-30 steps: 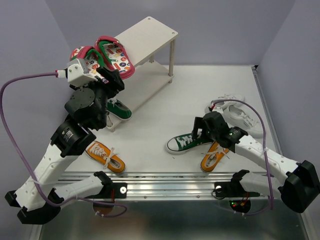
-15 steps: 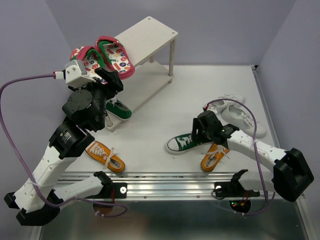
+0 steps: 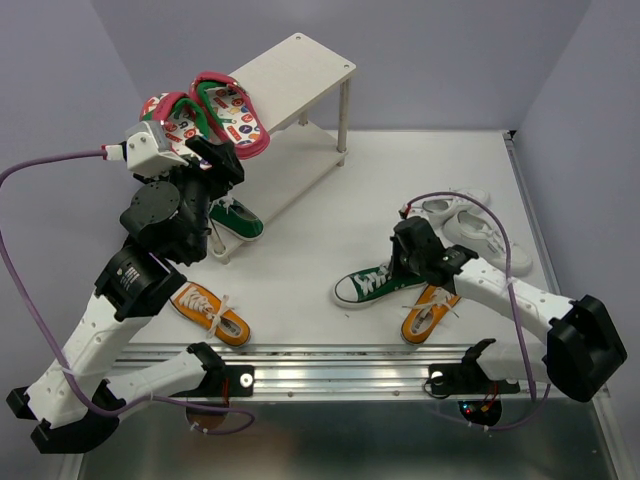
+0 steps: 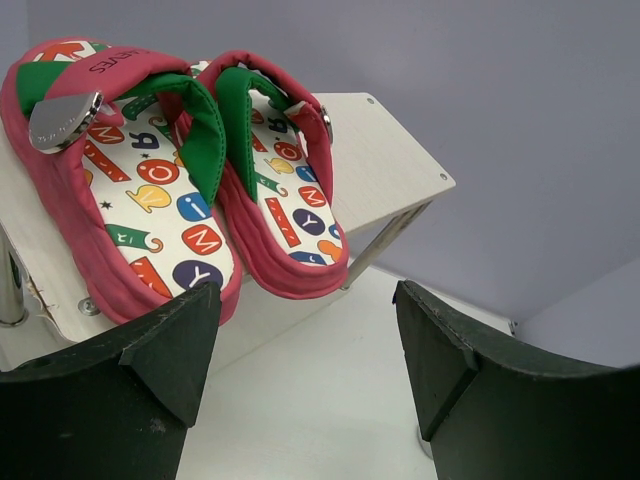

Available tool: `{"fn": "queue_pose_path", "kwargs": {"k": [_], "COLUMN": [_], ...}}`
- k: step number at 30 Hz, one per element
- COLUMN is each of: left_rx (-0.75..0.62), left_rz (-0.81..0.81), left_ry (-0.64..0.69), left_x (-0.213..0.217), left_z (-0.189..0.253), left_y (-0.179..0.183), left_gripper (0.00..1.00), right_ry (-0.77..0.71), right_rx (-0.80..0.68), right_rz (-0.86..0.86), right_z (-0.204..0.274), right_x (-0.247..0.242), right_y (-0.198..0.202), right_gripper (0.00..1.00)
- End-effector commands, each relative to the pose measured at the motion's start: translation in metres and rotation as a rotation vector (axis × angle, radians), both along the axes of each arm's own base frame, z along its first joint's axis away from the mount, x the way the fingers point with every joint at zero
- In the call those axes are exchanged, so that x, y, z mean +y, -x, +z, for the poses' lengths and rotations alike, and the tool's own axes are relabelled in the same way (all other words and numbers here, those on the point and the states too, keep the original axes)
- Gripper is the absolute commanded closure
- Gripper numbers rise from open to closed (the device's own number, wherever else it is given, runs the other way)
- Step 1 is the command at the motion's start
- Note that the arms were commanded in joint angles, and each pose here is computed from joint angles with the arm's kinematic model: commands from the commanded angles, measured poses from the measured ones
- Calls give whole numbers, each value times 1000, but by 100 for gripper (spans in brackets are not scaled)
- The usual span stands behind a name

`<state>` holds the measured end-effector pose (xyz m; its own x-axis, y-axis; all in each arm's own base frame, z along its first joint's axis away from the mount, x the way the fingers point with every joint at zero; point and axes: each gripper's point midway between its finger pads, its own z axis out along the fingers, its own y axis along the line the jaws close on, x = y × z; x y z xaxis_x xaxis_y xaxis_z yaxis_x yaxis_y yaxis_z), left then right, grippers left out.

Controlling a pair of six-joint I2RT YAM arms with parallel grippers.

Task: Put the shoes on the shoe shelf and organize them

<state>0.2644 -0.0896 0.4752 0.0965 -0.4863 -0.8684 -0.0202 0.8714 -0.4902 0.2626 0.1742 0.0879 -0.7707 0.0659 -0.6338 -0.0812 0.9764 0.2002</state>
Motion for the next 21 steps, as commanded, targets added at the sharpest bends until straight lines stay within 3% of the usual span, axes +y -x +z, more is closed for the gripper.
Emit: {"fn": "queue_pose_path", "kwargs": {"k": [1,7,13,17,18,21], "left_rx": [-36,-36,-39,-41,-42,-42], "left_rz": [13,19,21,20,21,25], "left_ry": [35,35,39,43,42,44], "left_x": [5,7,9,11,11,14], "left_z": [10,10,10,10,11,11], "left_y": [2,3,5,7,7,9], "left_gripper": [18,18,18,18,18,18], "right_ry": [-122,-202,-272,-208,-196,-126], "right_rx": [-123,-180,-104,-85,-100,-155], "right_rz": [-42,-91,-69,-33,-36,-80], "right_z": [49,68,47,42,46,60], "right_x": [14,20,42,39,36,15], "right_y": [-22,-32,-33,-32,-32,-34], "right_gripper": [99,99,99,52,33,9]}}
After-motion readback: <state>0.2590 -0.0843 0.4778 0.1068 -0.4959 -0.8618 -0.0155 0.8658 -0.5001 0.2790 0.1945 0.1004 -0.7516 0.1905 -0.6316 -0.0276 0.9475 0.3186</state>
